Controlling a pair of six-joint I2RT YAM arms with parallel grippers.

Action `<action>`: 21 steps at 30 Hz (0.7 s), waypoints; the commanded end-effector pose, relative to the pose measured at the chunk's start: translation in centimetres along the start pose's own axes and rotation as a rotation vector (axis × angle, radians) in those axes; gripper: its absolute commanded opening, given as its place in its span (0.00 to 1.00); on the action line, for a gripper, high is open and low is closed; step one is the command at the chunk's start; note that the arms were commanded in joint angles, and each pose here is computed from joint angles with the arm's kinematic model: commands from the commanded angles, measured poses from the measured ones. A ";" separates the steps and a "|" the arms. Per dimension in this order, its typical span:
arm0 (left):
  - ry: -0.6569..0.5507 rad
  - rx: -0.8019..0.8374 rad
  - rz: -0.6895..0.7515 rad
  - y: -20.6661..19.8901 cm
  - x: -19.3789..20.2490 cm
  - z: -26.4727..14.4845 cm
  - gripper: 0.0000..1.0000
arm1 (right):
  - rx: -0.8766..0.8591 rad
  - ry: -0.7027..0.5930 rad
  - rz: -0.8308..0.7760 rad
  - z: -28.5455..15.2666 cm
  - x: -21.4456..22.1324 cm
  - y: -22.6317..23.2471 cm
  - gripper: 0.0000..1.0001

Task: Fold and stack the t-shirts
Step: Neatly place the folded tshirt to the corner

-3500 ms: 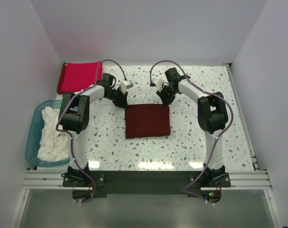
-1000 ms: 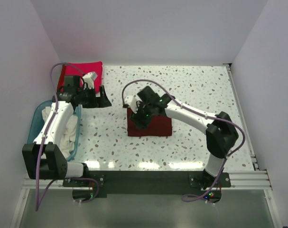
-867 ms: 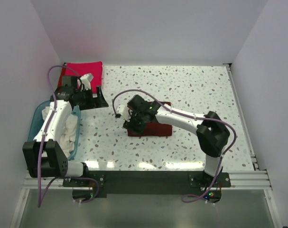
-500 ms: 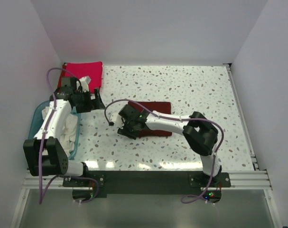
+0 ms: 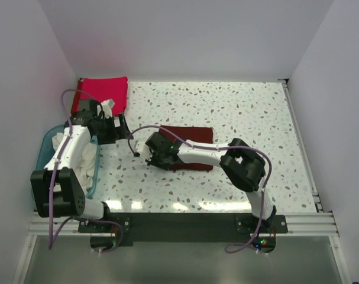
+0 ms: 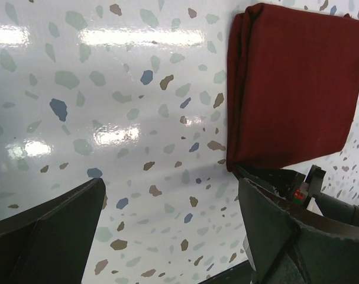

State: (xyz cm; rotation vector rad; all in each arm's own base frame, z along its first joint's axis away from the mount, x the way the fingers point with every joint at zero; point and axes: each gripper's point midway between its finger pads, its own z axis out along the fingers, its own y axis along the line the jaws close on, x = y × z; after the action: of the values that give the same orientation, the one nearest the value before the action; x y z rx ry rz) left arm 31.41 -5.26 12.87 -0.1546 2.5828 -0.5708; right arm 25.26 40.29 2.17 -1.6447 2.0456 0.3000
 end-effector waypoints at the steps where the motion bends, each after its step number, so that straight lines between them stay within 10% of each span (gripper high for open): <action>1: -0.036 0.083 -0.024 -1.1 -0.8 0.8 1.00 | 0.010 -0.067 0.004 -1.5 -2.3 -0.6 0.00; 21: 0.003 0.399 -0.238 -10.4 0.9 10.1 1.00 | -0.011 -0.268 0.061 -8.5 -5.8 -2.9 0.00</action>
State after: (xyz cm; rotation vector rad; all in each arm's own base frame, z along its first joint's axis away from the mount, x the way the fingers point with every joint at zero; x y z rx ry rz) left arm 33.65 -16.89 8.04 -0.2516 2.5140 -1.0615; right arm 26.99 39.86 10.08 -1.5119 1.9550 0.4541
